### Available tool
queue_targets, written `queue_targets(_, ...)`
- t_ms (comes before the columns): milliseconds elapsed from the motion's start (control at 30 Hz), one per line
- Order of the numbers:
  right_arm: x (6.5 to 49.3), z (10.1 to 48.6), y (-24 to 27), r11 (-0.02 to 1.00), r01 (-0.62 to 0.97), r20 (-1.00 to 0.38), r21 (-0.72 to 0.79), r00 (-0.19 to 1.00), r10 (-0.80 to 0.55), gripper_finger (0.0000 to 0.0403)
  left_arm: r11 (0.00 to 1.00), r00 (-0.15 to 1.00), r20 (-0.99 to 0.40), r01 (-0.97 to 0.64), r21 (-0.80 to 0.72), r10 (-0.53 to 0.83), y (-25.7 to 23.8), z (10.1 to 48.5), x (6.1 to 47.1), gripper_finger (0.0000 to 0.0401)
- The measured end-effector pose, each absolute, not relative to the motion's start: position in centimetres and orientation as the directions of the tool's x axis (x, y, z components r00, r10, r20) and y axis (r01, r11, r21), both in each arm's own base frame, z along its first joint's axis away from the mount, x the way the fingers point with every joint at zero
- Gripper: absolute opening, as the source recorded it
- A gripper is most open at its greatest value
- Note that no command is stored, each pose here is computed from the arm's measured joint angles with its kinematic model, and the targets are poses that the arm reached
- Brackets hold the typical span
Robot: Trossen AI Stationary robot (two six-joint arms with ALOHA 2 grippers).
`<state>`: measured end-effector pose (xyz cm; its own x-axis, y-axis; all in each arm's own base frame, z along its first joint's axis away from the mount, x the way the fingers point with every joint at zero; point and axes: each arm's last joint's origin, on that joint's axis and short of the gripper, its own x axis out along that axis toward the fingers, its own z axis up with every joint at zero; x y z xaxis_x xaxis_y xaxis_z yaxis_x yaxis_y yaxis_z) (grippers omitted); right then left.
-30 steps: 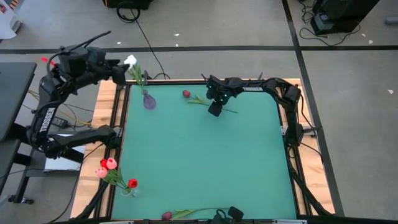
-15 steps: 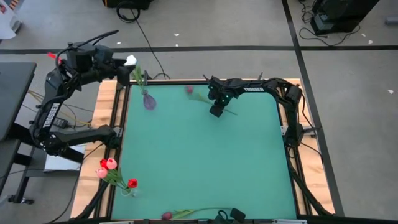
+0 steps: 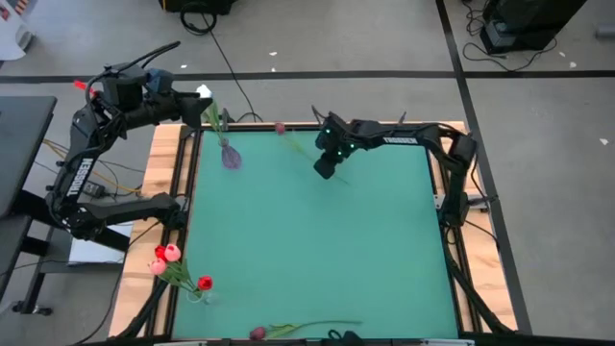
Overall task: Sort flowers into vase by color
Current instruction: Put the top dark red flower into the violet vase
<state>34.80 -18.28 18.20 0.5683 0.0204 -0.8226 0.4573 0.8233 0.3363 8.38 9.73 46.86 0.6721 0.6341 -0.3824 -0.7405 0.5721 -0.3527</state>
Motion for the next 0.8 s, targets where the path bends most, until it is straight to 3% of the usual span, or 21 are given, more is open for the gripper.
queue_targets(167, 35.4, 22.3, -17.4, 0.850, 0.380, -0.689, 0.364, 0.724, -0.029, 0.0002, 0.579, 0.713, -0.381, -0.701, -0.417, 0.589, 9.3, 46.9, 9.2, 0.0270)
queue_targets(400, 36.1, 29.2, -16.3, 0.893, 0.240, -0.333, 0.380, 0.937, -0.110, 0.0001, 0.627, 0.761, -0.370, -0.649, -0.431, 0.533, 9.2, 46.8, 11.9, 0.0270)
queue_targets(800, 36.1, 34.6, -13.4, 0.939, 0.065, -0.004, 0.336, 0.998, -0.067, 0.0000, 0.758, 0.827, -0.278, -0.560, -0.334, 0.488, 10.7, 46.7, 18.2, 0.0270)
